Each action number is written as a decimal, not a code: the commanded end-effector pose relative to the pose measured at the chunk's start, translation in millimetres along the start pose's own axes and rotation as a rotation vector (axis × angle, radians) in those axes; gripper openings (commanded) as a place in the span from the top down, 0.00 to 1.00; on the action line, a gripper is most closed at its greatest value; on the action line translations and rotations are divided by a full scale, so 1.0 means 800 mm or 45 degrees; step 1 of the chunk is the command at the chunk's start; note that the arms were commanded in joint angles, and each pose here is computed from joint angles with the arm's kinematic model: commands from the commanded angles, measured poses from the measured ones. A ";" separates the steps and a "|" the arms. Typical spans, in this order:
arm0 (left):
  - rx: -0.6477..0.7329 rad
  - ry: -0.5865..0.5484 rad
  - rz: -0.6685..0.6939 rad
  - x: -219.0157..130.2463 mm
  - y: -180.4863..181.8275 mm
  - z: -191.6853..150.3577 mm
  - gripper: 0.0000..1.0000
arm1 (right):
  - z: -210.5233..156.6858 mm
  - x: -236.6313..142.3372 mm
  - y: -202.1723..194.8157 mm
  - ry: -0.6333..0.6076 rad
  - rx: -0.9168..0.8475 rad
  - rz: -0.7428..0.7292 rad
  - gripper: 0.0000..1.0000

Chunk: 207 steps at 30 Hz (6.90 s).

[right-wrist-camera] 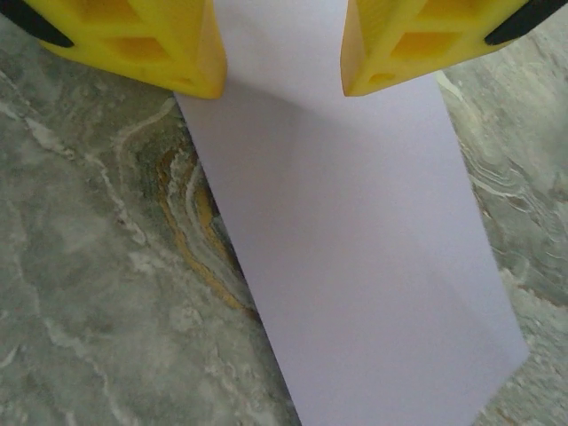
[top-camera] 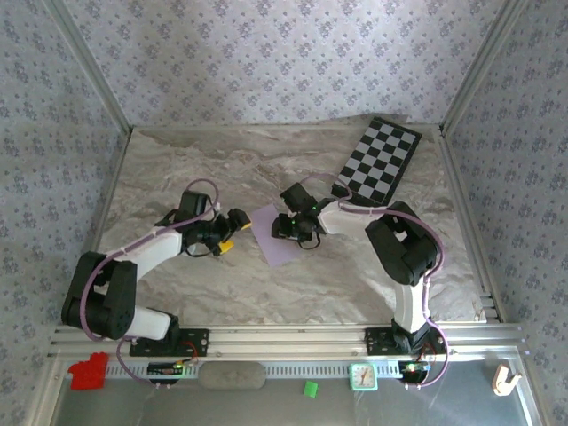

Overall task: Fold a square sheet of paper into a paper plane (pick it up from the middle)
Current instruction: Third fold the triangle at the center of the table.

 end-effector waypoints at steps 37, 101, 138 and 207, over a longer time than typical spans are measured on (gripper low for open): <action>0.009 0.216 0.078 0.075 -0.003 -0.036 0.65 | -0.057 0.027 -0.038 0.154 0.157 -0.083 0.61; -0.001 0.258 0.037 0.081 -0.002 -0.014 0.82 | -0.038 0.010 -0.024 0.043 0.148 0.099 0.54; -0.151 0.359 0.047 0.068 -0.035 -0.006 1.00 | -0.069 -0.074 0.050 -0.594 -1.505 0.091 0.10; -0.059 0.130 0.027 0.011 -0.035 0.024 0.60 | -0.095 -0.032 0.086 -0.435 -1.419 0.301 0.99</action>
Point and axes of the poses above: each hand's point on the last joint's axis, 136 mm out from that joint toward the fingers, its own x axis out along the fingers, its own y axis along the line the jaws close on, z = x × y, the point moved 5 cm from there along -x, back along the fingers, and after that the axes turned 15 degrees about -x, right-handed, at the moved point
